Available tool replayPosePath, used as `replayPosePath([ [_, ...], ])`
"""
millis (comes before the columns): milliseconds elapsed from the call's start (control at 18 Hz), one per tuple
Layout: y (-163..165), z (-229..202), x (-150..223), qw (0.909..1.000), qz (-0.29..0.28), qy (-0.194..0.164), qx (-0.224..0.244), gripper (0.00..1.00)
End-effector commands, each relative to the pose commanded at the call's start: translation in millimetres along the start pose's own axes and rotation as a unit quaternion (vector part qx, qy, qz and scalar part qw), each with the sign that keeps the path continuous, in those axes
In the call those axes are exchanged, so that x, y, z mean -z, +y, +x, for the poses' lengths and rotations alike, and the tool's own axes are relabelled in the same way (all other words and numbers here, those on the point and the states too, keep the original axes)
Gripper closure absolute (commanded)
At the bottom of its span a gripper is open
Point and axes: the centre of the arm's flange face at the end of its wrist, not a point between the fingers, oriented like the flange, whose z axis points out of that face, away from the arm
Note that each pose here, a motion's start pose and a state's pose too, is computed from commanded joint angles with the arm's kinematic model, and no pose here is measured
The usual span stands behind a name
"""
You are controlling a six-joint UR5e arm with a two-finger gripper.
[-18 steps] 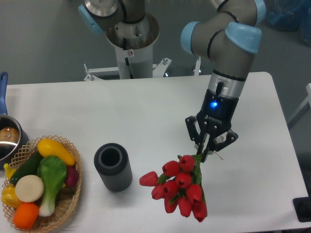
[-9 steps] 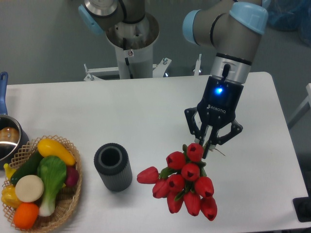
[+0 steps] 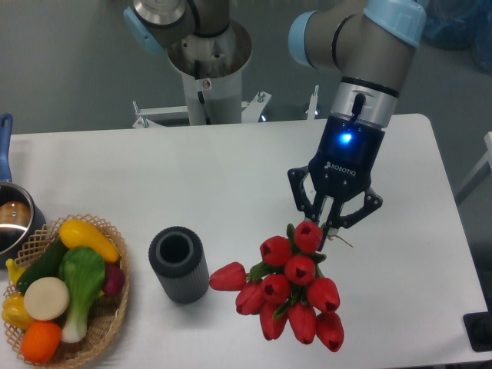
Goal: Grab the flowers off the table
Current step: 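Lift the gripped tulip bunch up off the table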
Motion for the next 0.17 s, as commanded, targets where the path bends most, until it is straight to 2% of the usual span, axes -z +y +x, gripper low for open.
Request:
replayPosePath([
  [167,0.0,0.0,0.0,1.0000,0.000,0.000,0.000,0.83],
])
